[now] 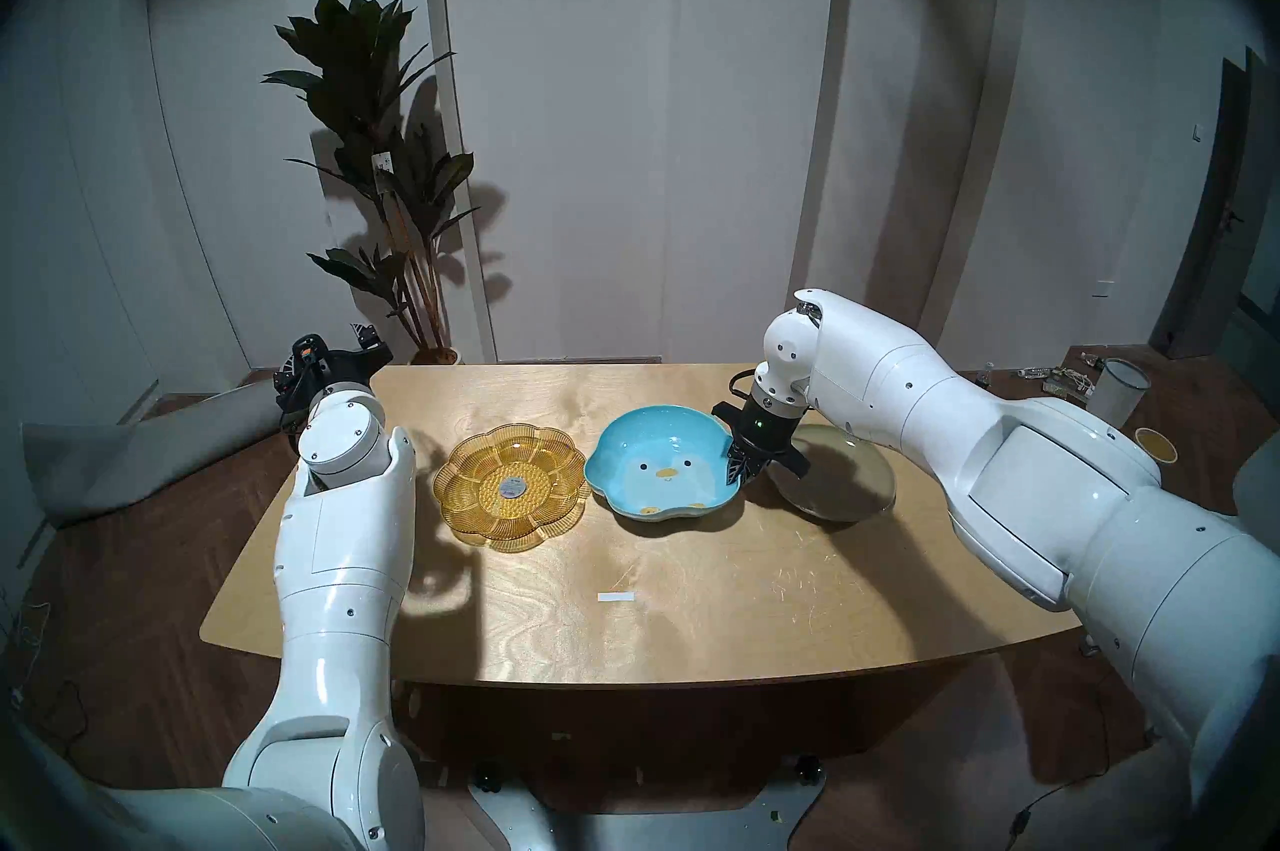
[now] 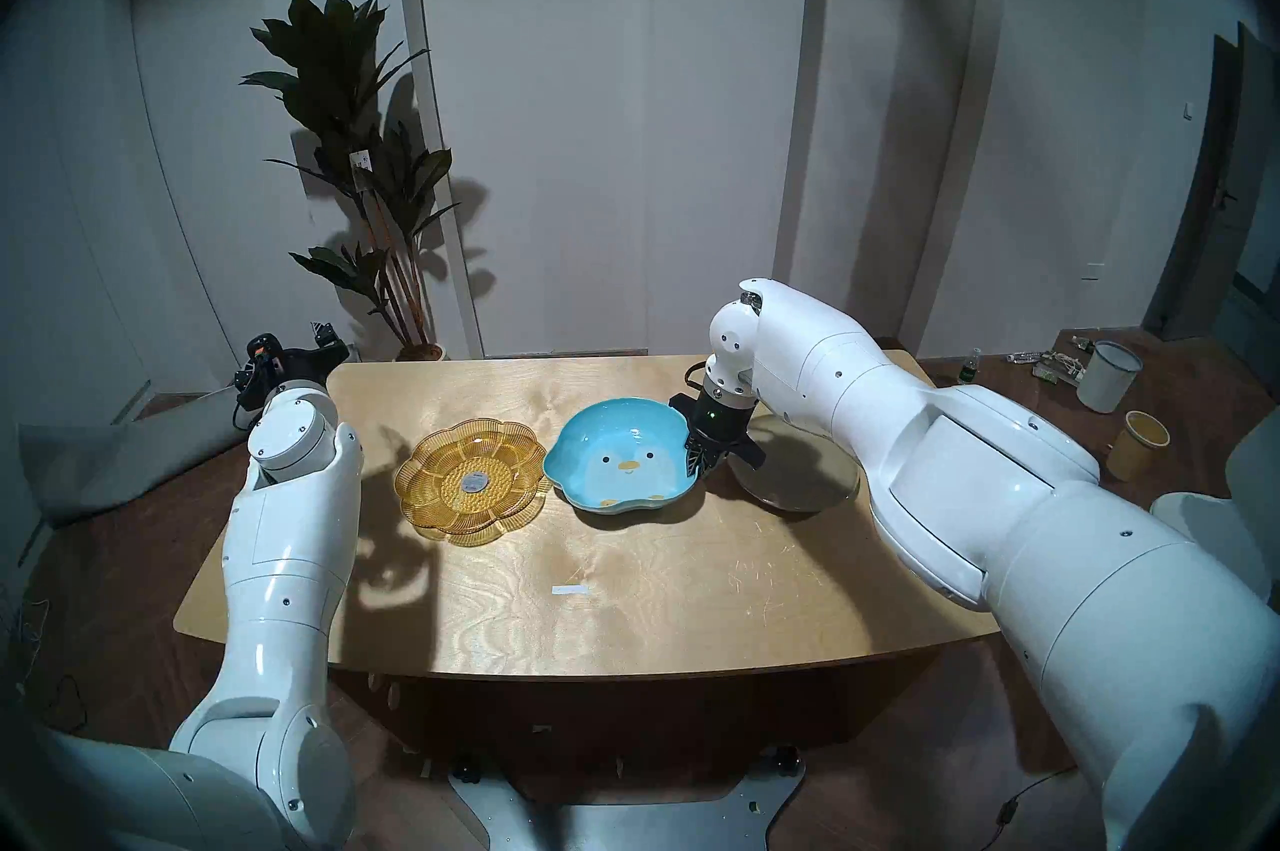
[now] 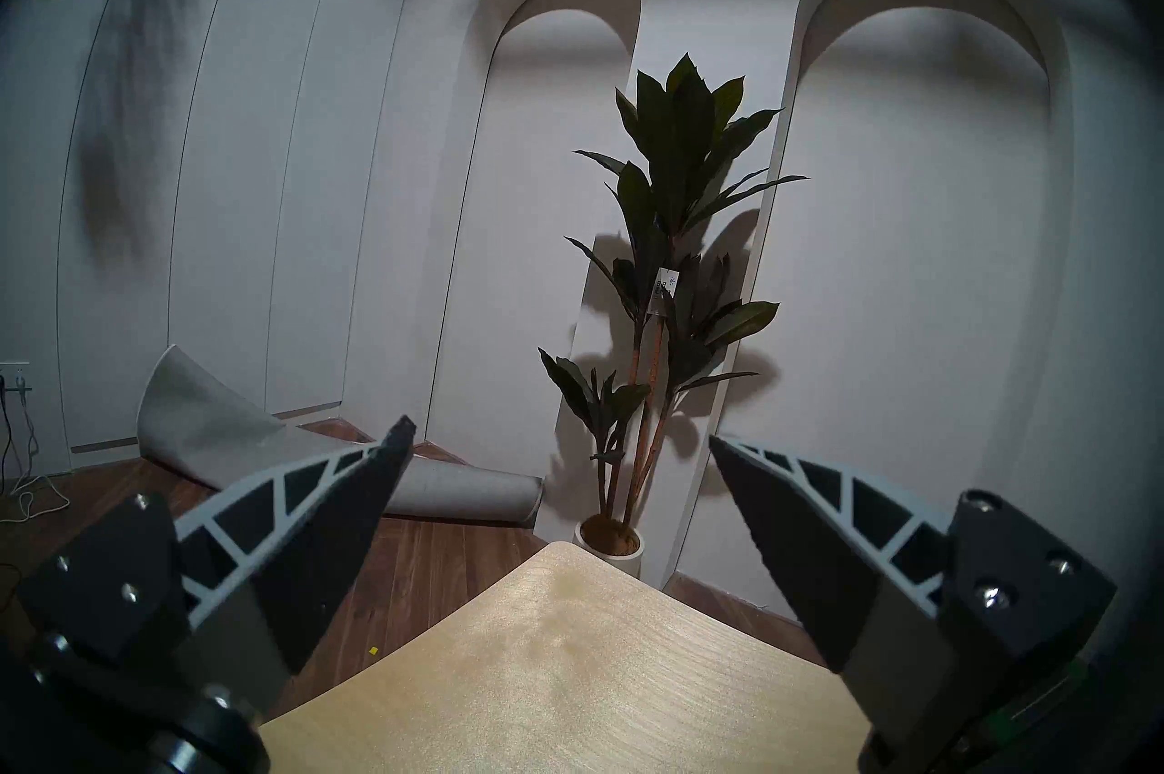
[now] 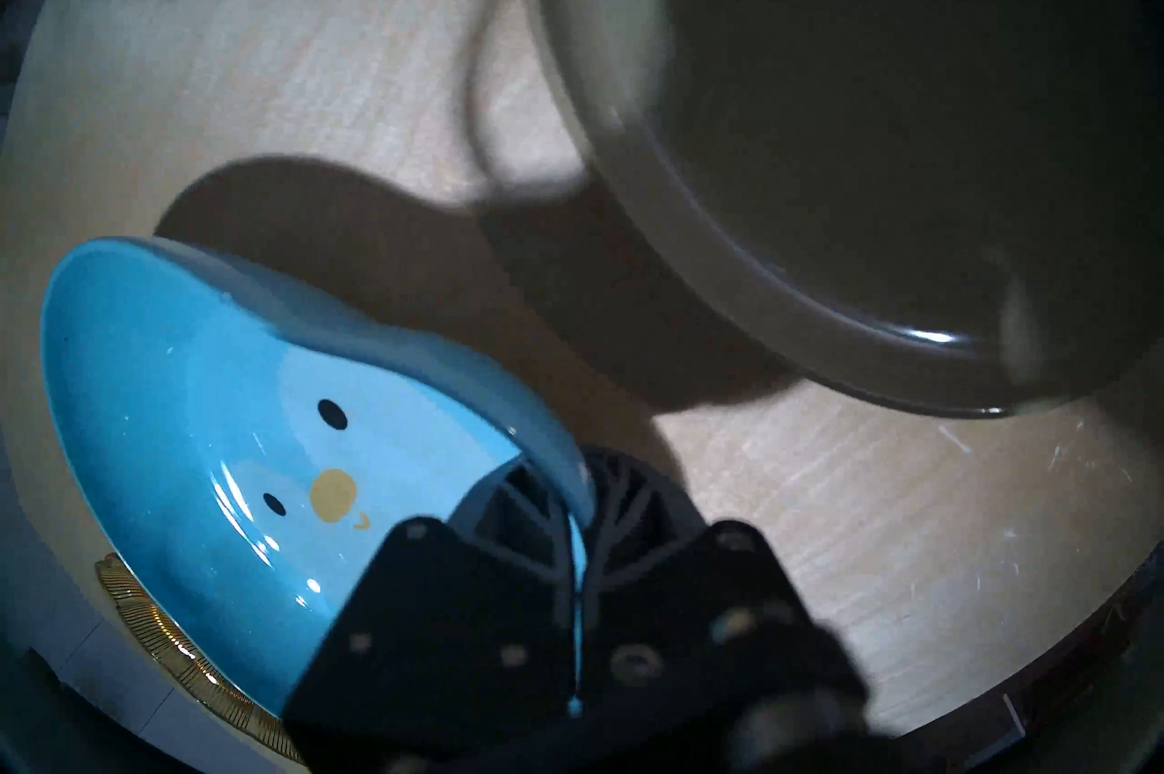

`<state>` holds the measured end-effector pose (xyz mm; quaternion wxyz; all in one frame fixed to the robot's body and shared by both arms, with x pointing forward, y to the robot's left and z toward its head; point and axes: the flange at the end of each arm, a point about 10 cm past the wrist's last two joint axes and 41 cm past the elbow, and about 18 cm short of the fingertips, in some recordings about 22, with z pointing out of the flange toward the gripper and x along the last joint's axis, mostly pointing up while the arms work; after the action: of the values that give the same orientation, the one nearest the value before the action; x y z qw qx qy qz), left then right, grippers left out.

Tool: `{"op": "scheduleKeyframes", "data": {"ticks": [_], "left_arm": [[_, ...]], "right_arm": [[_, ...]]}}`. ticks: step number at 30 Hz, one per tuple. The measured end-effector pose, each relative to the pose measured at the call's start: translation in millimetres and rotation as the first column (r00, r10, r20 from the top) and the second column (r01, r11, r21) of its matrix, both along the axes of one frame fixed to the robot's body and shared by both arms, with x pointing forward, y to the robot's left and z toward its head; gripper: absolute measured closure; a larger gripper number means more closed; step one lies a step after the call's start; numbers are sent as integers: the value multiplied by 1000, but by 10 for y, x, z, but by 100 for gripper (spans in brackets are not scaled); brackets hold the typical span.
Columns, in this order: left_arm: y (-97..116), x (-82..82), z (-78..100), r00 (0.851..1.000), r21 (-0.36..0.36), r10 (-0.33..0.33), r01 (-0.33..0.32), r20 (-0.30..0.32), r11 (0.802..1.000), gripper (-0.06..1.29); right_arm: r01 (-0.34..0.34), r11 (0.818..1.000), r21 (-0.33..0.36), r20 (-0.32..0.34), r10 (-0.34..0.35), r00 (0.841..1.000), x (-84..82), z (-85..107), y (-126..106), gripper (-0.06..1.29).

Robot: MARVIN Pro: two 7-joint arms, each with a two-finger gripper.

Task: Stack the plates into one stack

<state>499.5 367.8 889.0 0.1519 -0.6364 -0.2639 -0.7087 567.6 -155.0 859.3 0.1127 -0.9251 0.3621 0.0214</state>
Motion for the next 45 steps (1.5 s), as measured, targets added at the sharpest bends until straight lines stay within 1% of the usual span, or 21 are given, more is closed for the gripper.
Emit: {"op": "scheduleKeyframes", "data": {"ticks": [8, 15, 20, 24, 29, 35, 39, 45], "left_arm": [[-24, 2, 33, 1000, 0, -8, 8, -8, 1000, -2], [-50, -6, 73, 1000, -1, -14, 14, -14, 1000, -2], [-47, -16, 102, 1000, -10, 1, -1, -18, 1000, -2], [-37, -22, 122, 1000, -16, 17, -17, -24, 1000, -2], [-43, -30, 144, 999, -23, 31, -32, -29, 999, -2], [-124, -24, 163, 999, -30, 34, -35, -32, 999, -2], [-185, -20, 184, 999, -32, 34, -34, -27, 999, -2], [-266, -13, 214, 999, -33, 33, -33, -19, 999, -2]], "right_arm": [[-73, 997, 18, 64, 72, 995, 104, 102, 92, 126], [-148, 989, 15, 110, 145, 983, 169, 161, 177, 126], [-200, 980, -23, 117, 201, 973, 175, 133, 235, 126], [-224, 974, -37, 110, 227, 968, 157, 87, 296, 126], [-226, 974, -18, 98, 226, 969, 127, 50, 411, 126], [-178, 984, -7, 68, 179, 982, 78, 36, 562, 126], [-148, 989, -3, 47, 148, 988, 33, 1, 660, 126], [-100, 995, 5, 34, 100, 994, -12, -46, 761, 126]]}}
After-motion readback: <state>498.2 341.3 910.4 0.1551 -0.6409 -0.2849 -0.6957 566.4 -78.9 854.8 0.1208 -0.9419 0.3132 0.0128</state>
